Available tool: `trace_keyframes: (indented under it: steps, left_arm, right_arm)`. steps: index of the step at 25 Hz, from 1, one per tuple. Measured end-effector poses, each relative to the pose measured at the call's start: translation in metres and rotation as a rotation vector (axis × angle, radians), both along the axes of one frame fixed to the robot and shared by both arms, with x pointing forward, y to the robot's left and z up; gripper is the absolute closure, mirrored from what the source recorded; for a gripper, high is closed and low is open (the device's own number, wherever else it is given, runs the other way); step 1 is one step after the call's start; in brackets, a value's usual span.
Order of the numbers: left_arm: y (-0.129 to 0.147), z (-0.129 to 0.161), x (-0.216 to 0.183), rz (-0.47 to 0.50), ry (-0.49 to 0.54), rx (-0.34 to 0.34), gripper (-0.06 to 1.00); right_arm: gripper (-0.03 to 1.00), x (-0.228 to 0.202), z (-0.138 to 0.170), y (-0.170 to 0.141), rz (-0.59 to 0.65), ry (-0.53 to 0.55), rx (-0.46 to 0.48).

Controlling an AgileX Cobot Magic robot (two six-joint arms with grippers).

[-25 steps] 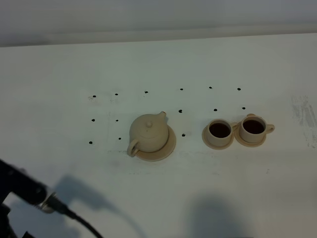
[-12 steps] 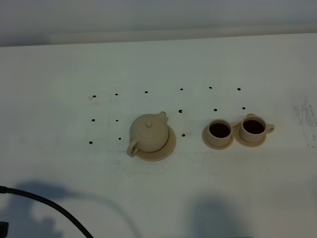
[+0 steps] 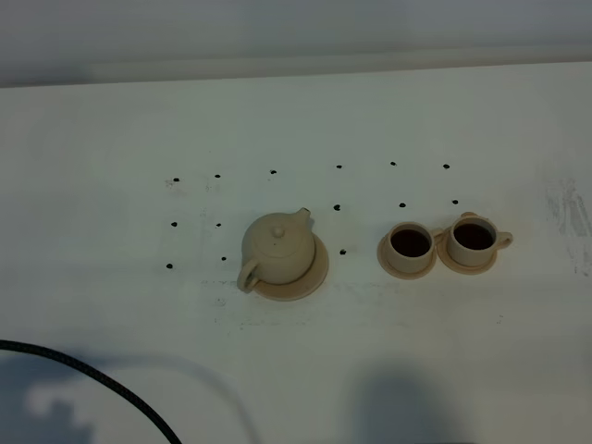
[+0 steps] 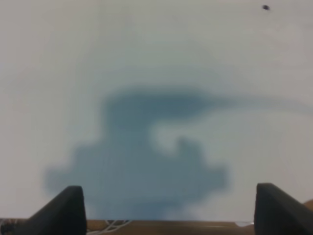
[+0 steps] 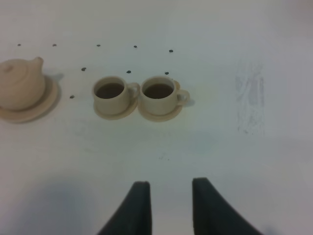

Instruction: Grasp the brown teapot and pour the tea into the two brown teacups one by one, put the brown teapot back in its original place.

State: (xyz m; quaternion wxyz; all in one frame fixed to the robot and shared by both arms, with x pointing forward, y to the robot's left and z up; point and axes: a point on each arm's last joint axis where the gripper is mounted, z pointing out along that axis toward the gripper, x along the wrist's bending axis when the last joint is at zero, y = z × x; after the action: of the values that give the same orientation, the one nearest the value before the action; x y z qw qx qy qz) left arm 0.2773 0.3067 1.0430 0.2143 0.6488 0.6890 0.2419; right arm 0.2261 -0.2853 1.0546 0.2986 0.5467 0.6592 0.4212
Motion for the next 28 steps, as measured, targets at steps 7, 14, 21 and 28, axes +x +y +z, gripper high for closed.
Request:
trace_keyframes:
  steps: [7, 14, 21, 28]
  left_arm:
    - [0.001, 0.002, -0.015, 0.03, -0.099, 0.004, 0.27]
    - [0.003, 0.004, -0.027, 0.04, -0.174, 0.023, 0.27]
    - [0.003, 0.003, -0.038, 0.04, -0.246, 0.028, 0.27]
    - [0.002, 0.002, -0.051, 0.082, -0.333, 0.042, 0.27]
  right_arm:
    - [0.76, 0.0, 0.0, 0.0, 0.0, 0.0, 0.0]
    - [0.76, 0.0, 0.0, 0.0, 0.0, 0.0, 0.0]
    - [0.76, 0.0, 0.0, 0.0, 0.0, 0.0, 0.0]
    - [0.76, 0.0, 0.0, 0.0, 0.0, 0.0, 0.0]
